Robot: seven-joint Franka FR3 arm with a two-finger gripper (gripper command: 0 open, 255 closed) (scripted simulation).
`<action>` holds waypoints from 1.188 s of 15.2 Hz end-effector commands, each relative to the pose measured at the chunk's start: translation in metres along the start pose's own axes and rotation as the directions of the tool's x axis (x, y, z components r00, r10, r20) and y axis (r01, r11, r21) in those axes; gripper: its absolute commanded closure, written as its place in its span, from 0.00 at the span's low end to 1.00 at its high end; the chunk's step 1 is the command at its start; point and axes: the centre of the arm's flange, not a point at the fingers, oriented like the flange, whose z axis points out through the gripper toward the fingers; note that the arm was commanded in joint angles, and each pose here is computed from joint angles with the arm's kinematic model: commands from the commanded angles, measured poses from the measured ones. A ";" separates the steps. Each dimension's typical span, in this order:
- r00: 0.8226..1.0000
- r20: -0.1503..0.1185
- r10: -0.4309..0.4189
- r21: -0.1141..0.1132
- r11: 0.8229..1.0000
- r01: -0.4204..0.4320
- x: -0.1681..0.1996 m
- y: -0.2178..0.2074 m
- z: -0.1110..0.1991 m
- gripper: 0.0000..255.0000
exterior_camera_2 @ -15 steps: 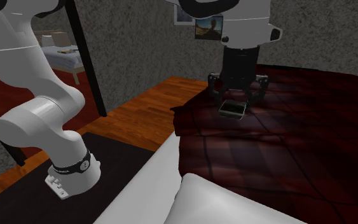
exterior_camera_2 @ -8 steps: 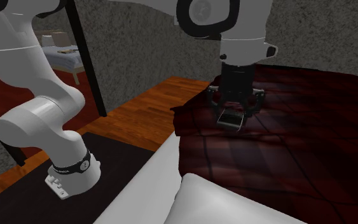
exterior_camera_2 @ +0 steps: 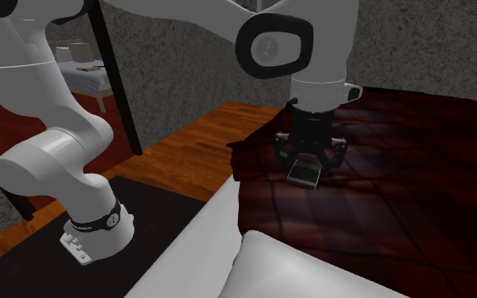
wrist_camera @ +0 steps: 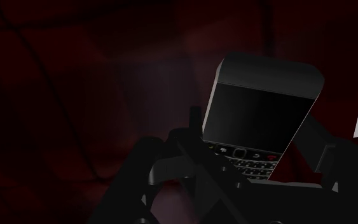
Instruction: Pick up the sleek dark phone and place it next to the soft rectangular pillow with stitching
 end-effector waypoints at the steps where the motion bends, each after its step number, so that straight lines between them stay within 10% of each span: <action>1: 1.000 0.000 0.000 -0.001 1.000 0.000 -0.001 -0.001 0.011 1.00; 18: 1.000 0.000 0.000 -0.001 1.000 0.000 -0.003 -0.006 0.100 1.00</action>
